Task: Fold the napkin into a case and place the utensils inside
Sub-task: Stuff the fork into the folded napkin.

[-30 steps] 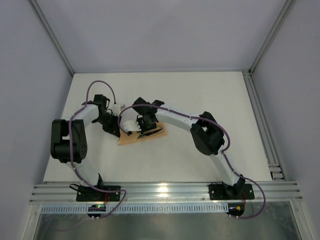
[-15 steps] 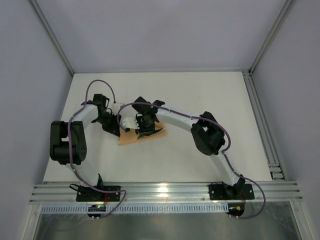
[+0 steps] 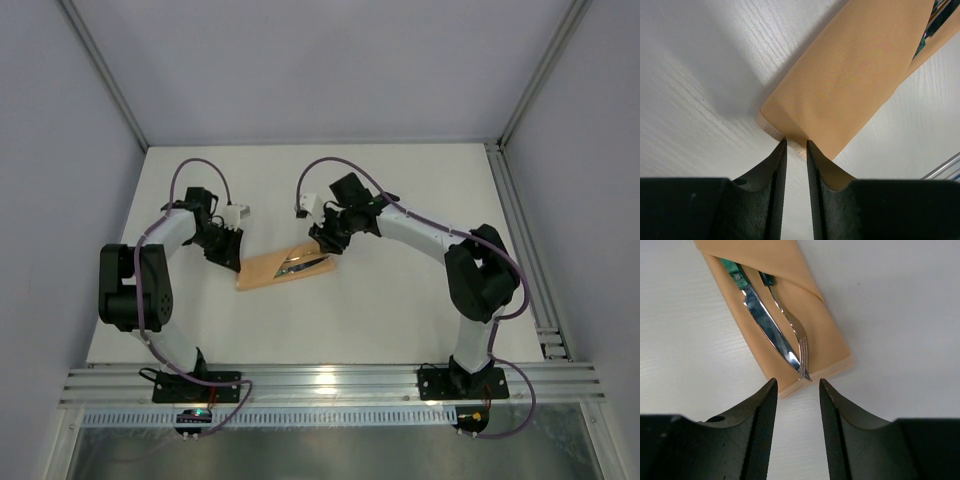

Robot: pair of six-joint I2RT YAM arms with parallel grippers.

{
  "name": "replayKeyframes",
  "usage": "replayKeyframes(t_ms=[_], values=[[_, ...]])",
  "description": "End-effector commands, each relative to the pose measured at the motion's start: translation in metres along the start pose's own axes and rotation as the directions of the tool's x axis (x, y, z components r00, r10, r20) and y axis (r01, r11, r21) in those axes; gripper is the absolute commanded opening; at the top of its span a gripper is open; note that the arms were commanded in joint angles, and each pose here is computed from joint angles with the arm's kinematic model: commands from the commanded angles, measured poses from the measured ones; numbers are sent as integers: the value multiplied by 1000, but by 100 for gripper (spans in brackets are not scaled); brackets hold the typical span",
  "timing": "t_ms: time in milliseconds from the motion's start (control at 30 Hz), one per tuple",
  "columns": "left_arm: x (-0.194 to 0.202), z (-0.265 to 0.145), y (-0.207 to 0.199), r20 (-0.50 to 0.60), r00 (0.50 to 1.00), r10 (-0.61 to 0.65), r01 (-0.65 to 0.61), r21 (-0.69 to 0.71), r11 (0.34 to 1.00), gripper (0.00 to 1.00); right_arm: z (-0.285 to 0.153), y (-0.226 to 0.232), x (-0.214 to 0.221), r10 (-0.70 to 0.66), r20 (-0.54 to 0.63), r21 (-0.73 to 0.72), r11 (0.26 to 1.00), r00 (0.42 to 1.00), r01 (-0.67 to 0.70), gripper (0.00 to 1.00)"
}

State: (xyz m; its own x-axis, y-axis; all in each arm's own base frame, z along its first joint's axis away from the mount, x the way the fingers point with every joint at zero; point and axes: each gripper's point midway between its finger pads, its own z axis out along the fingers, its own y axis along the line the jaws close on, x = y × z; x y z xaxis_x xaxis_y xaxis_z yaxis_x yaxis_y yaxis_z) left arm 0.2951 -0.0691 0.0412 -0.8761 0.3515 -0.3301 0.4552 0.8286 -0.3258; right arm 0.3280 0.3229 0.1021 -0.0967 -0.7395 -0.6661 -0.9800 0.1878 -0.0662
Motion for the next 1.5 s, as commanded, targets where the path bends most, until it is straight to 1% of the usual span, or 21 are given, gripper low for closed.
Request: replayKeyframes(t_ms=[0, 33, 267, 400, 633, 800, 933, 967, 1033, 1067, 1133, 1167, 1233, 1267, 1300, 1333, 1367, 1467], values=[[-7, -9, -2, 40, 999, 30, -30, 2, 1000, 24, 6, 5, -15, 78, 112, -8, 997, 991, -78, 42], [-7, -10, -3, 40, 999, 30, -30, 0, 1000, 24, 11, 4, -12, 100, 108, -3, 995, 989, -100, 40], [-4, -10, -3, 29, 999, 30, -30, -2, 1000, 25, 26, -17, 11, 217, 101, 32, 975, 971, -221, 36], [-4, -10, -2, 28, 999, 33, -33, -3, 999, 25, 32, -13, 13, 218, 100, 8, 976, 971, -220, 36], [-4, -8, -1, 26, 999, 28, -28, 1, 1000, 25, 43, 0, 35, 232, 31, -15, 973, 972, -232, 35], [-4, -6, 0, 19, 1000, 22, -22, 4, 1000, 25, 51, 0, 41, 243, 9, -2, 970, 970, -243, 35], [-5, -7, -1, 20, 1000, 24, -24, 4, 1000, 25, 54, -2, 43, 251, -2, 2, 968, 968, -251, 25], [-4, -7, -2, 20, 1000, 22, -22, 4, 1000, 25, 55, -2, 46, 256, -11, 2, 967, 966, -256, 20], [-4, -7, -1, 19, 1000, 25, -25, 1, 1000, 25, 54, -2, 45, 260, -17, -1, 966, 966, -260, 14], [-4, -7, -1, 19, 999, 27, -27, 1, 1000, 25, 54, -1, 45, 260, -18, -5, 965, 965, -260, 9], [-4, -8, -2, 19, 999, 28, -28, 1, 1000, 25, 49, -1, 42, 268, -22, -21, 963, 963, -269, 7], [-5, -8, -1, 20, 999, 30, -30, 0, 1000, 25, 47, 5, 42, 271, -31, -53, 961, 962, -273, 6], [-3, -8, -1, 18, 999, 30, -30, 2, 1000, 25, 42, 6, 35, 268, -29, -92, 959, 963, -269, 6], [-4, -8, -2, 18, 999, 31, -31, 4, 999, 25, 43, 16, 43, 285, -72, -143, 946, 956, -292, 6], [-4, -8, -2, 15, 999, 32, -32, 6, 999, 25, 41, 11, 35, 286, -67, -157, 943, 956, -293, 6], [-4, -8, -2, 15, 999, 32, -32, 6, 999, 25, 41, 12, 37, 297, -85, -175, 935, 951, -307, 6], [-4, -8, -1, 16, 999, 32, -32, 6, 999, 25, 40, 18, 45, 322, -137, -193, 919, 937, -344, 6], [-4, -9, -2, 17, 999, 32, -32, 8, 999, 25, 49, 13, 54, 348, -191, -180, 907, 918, -381, 10]])
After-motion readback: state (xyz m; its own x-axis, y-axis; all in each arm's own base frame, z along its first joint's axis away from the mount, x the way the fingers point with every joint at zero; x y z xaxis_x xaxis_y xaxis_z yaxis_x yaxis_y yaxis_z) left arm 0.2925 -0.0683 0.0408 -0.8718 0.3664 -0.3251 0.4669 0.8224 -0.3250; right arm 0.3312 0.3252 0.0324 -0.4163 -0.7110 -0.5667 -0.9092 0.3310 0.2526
